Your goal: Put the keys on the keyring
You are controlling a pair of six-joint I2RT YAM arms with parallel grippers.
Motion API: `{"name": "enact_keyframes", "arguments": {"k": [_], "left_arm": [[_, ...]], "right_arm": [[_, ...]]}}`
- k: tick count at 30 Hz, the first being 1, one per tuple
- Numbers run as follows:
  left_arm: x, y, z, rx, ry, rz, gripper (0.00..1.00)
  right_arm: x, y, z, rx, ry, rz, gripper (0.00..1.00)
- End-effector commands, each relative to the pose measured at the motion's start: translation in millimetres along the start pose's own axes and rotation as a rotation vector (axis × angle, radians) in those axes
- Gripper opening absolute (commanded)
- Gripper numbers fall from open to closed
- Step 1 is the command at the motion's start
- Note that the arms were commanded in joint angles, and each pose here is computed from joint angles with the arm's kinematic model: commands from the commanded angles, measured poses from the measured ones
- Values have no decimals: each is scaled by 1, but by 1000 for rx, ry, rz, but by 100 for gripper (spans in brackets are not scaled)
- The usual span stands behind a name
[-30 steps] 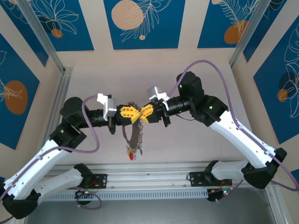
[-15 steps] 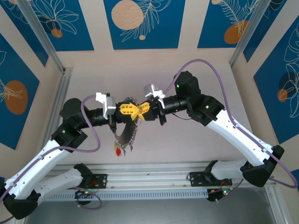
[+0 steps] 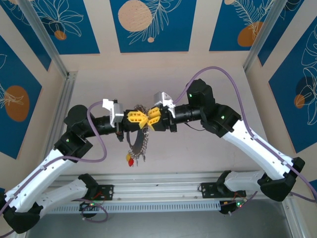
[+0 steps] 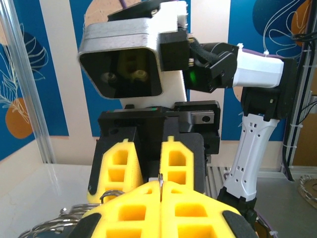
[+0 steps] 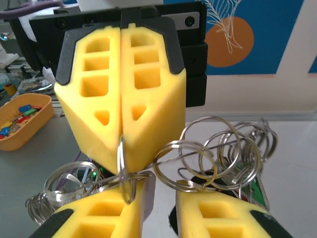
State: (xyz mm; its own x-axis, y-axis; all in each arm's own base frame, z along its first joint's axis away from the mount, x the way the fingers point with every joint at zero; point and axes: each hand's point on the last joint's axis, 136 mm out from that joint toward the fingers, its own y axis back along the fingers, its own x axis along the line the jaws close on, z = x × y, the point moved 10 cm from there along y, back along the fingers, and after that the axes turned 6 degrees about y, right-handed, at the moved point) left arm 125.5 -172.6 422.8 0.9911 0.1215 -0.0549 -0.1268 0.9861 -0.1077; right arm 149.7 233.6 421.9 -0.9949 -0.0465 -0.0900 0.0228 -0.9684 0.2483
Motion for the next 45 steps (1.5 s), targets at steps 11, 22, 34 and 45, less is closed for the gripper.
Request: {"name": "enact_keyframes", "arguments": {"k": [11,22,34,45], "left_arm": [[-6,-2,20,-33,-19,-82,0],[-7,-1,22,-36,-14,-104,0],[-7,0,21,-40,-13,-106,0],[-6,3,21,-38,-19,-89,0]], "right_arm": [[27,19,-12,-54,57,83,36],[15,17,-24,-50,14,-2,34],[8,10,-25,-71,8,16,33],[11,19,-22,-52,28,-20,4]]}}
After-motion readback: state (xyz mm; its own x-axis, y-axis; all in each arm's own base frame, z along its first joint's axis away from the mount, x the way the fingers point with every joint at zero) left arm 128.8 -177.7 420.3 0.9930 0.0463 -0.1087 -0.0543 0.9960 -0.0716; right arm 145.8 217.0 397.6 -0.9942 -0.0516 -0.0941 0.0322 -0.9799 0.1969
